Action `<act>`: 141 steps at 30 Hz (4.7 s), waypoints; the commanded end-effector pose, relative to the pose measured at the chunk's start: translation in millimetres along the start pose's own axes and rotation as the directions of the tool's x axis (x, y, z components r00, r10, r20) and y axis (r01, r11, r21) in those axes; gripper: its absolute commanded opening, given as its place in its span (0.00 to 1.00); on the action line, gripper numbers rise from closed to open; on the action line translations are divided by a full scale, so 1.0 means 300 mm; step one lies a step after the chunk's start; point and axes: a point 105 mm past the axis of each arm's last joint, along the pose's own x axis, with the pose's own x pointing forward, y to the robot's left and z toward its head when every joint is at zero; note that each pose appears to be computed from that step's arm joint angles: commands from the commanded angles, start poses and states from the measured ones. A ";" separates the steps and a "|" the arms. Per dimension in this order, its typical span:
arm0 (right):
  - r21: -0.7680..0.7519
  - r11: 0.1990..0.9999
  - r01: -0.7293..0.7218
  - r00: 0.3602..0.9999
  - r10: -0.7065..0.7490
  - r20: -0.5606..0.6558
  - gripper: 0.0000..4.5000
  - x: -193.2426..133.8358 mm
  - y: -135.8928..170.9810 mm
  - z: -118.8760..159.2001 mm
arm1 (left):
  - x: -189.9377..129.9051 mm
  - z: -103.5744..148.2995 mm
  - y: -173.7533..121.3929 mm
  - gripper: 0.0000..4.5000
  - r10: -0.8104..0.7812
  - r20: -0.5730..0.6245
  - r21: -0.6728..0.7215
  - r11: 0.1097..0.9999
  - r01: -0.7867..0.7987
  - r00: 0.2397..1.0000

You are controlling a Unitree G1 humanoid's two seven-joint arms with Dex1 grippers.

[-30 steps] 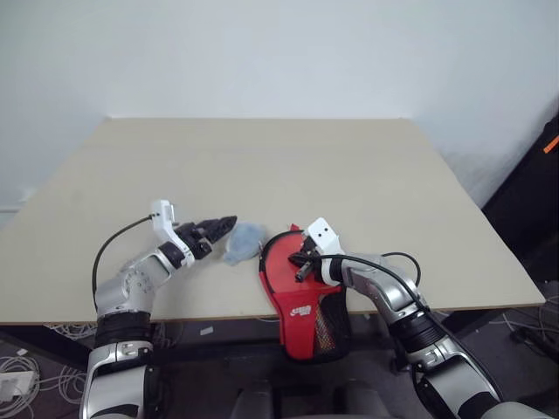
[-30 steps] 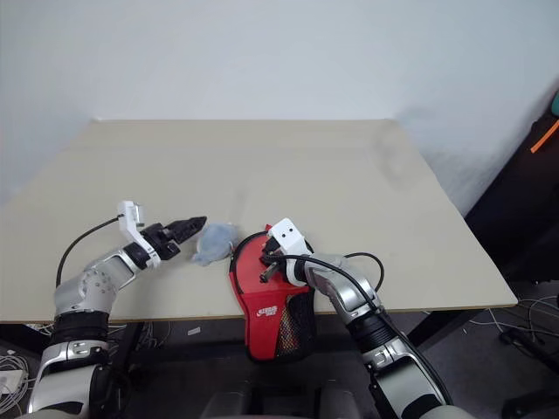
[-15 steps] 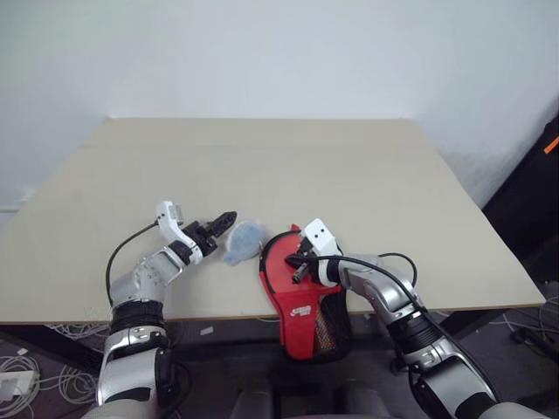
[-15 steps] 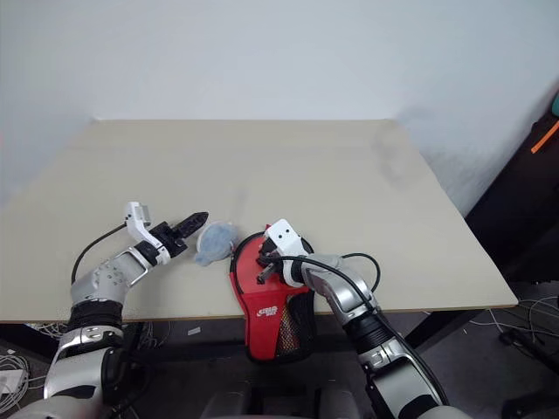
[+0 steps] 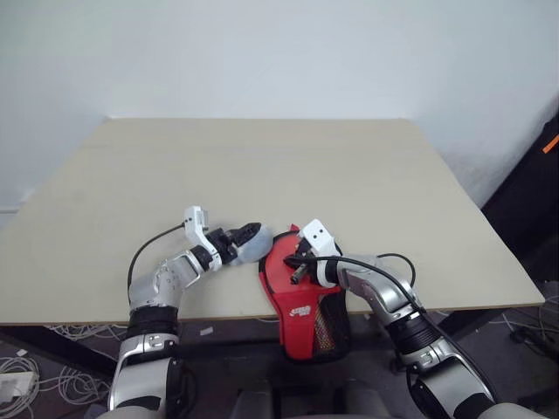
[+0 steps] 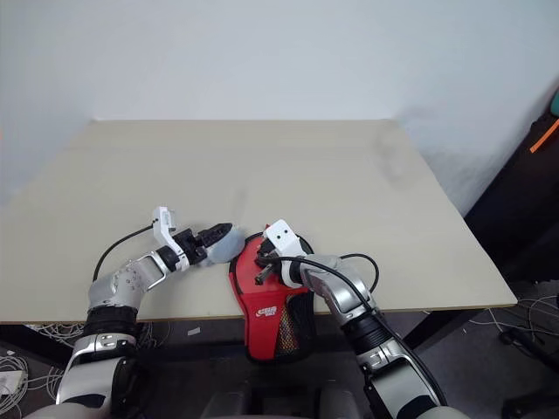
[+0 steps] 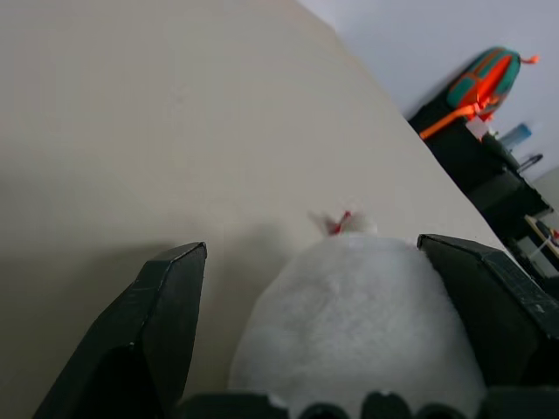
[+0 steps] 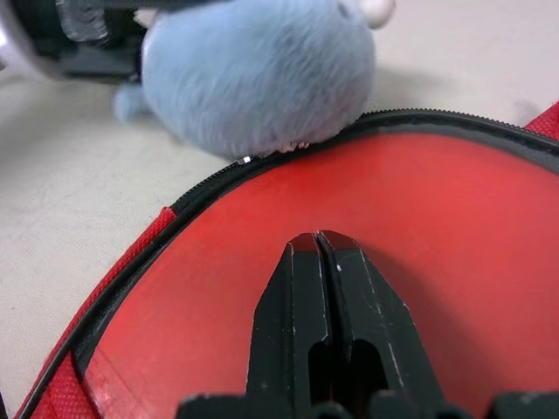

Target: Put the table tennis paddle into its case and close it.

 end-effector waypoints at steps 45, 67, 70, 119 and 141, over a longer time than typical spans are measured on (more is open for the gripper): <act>0.017 0.997 0.069 0.998 -0.070 0.011 0.00 -0.001 -0.058 -0.074 | -0.005 0.053 -0.054 0.12 -0.014 -0.005 0.076 0.997 0.015 1.000; 0.003 1.000 0.023 1.000 -0.023 -0.019 0.00 0.011 -0.039 -0.101 | 0.127 0.260 -0.002 0.12 0.059 0.110 0.176 0.981 -0.078 0.992; -0.004 1.000 0.009 1.000 -0.009 -0.027 0.00 0.011 -0.033 -0.107 | 0.164 0.264 -0.028 0.12 0.038 0.111 0.187 0.981 -0.058 0.993; -0.027 0.999 -0.025 0.999 0.023 -0.042 0.00 -0.006 -0.019 -0.112 | 0.265 0.000 -0.388 0.79 -0.392 -0.519 0.418 0.659 0.625 0.760; -0.058 0.995 -0.086 0.990 0.092 0.109 0.35 -0.316 -0.006 0.137 | 0.011 0.131 -0.317 0.57 -0.356 -0.388 0.521 0.676 0.521 0.850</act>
